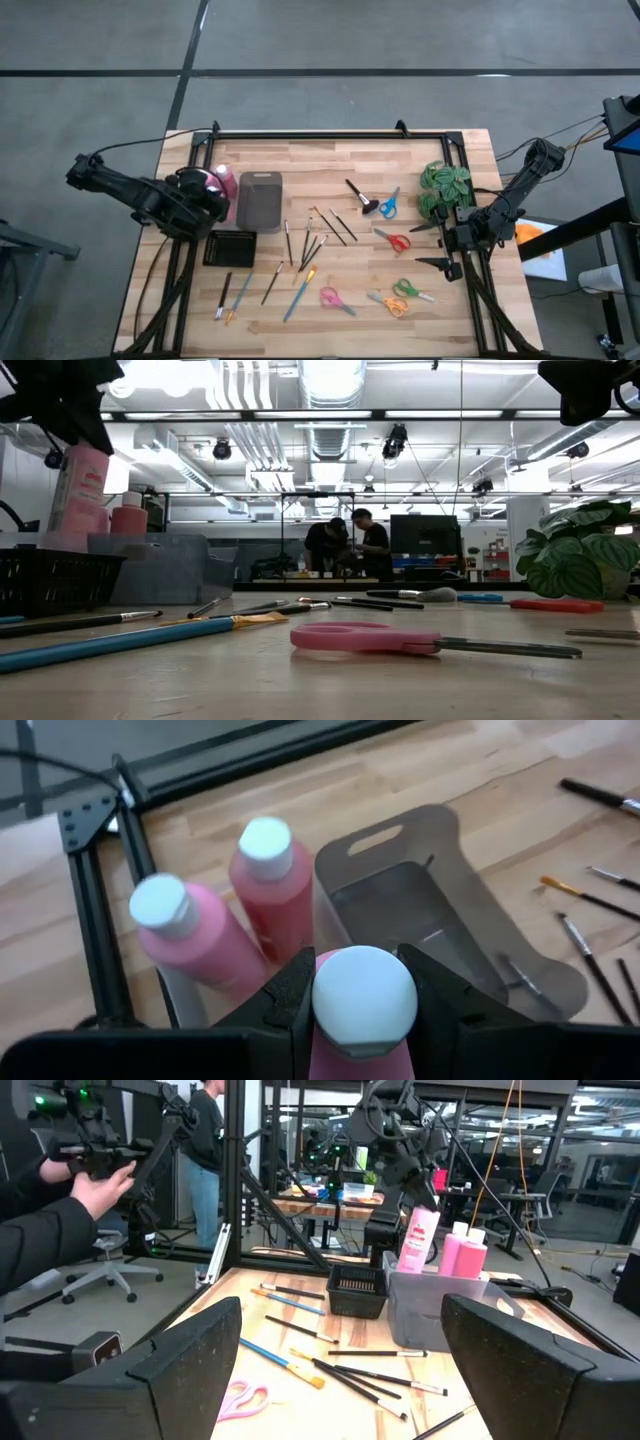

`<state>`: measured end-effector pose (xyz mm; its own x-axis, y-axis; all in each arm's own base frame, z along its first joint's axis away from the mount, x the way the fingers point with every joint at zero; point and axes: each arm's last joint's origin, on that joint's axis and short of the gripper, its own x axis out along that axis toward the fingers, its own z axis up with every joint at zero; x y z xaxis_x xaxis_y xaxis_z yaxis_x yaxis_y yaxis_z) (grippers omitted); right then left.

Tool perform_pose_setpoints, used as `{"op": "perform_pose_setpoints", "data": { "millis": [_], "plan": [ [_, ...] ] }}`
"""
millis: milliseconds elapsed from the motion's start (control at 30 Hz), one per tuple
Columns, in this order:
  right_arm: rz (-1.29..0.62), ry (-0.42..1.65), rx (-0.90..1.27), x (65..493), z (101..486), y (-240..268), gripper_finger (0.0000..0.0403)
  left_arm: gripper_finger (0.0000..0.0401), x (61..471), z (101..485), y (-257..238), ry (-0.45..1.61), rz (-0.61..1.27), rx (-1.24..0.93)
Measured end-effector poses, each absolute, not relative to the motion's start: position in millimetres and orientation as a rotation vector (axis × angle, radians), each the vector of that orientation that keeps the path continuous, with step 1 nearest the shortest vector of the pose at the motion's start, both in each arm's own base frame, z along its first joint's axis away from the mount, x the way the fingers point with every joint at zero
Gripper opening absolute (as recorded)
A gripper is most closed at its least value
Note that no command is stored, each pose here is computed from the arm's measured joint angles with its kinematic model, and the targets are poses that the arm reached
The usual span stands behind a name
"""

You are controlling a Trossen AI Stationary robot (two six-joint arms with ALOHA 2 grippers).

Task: Pick & Place Paint Supplies
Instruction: Put the right light pink bottle into the white bin

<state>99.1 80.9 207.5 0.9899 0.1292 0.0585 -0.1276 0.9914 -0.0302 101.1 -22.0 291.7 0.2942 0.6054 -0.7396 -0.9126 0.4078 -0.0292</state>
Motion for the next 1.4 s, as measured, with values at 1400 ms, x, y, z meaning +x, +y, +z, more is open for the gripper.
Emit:
{"op": "perform_pose_setpoints", "data": {
  "millis": [1400],
  "plan": [
    [0.129,-0.06,-0.027,99.1,207.4,80.9,0.0341,0.0188,113.1,241.4,-27.2,0.668,1.071,-0.579]
  ]
}}
